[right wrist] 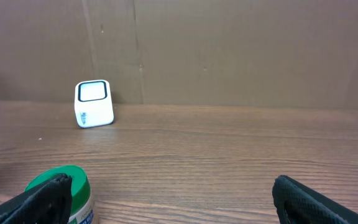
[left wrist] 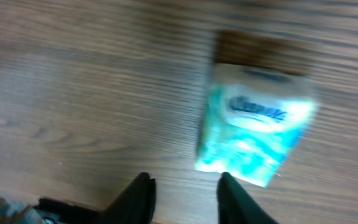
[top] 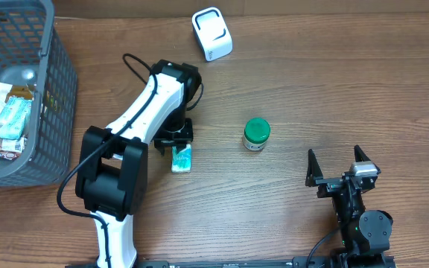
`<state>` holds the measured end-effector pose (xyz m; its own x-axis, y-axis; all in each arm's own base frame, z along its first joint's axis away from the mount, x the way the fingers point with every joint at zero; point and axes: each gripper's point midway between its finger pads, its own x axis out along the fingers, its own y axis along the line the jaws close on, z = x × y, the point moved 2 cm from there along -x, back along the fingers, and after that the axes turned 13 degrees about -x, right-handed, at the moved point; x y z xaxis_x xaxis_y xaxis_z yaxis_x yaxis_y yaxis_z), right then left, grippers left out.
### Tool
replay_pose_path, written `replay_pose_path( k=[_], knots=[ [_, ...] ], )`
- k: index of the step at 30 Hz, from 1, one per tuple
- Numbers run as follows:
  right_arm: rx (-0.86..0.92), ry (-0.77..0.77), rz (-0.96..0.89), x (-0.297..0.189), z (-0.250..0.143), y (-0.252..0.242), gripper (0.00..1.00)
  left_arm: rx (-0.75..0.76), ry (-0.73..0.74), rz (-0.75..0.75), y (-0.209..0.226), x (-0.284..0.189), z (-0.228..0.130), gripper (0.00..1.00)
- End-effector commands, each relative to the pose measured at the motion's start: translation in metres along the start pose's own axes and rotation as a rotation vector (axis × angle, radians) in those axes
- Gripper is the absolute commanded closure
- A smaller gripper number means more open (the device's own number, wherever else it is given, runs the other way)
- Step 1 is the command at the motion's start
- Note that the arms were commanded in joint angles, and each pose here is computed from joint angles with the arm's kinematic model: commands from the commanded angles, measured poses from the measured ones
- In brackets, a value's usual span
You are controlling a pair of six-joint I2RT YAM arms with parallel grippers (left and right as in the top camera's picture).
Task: Scan the item barcode
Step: 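Lower the tissue pack onto the table and open the left gripper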
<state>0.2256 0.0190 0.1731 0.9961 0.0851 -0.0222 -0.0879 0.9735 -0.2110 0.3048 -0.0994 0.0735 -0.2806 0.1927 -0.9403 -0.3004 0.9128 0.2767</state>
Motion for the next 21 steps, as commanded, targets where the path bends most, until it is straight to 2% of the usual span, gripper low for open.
replay_pose_path(
  k=[1,3,6,10,16,21],
  knots=[
    [-0.005,0.002,-0.006,0.0,-0.003,0.0,0.0,-0.053,-0.006,0.026,0.016,0.008,0.0,0.79],
    [-0.005,0.002,-0.006,0.0,-0.003,0.0,0.0,-0.061,0.009,0.033,0.019,0.018,-0.001,0.81],
    [-0.005,0.002,-0.006,0.0,-0.003,0.0,0.0,-0.07,0.012,0.027,0.02,0.029,0.0,0.92],
    [-0.005,0.002,-0.006,0.0,-0.003,0.0,0.0,-0.061,0.04,-0.085,0.001,0.032,0.0,0.91],
    [-0.005,0.002,-0.006,0.0,-0.003,0.0,0.0,0.08,0.053,-0.334,-0.041,0.022,0.003,0.92],
    [-0.005,0.002,-0.006,0.0,-0.003,0.0,0.0,0.121,0.045,-0.447,-0.06,0.015,0.006,0.94]
  ],
)
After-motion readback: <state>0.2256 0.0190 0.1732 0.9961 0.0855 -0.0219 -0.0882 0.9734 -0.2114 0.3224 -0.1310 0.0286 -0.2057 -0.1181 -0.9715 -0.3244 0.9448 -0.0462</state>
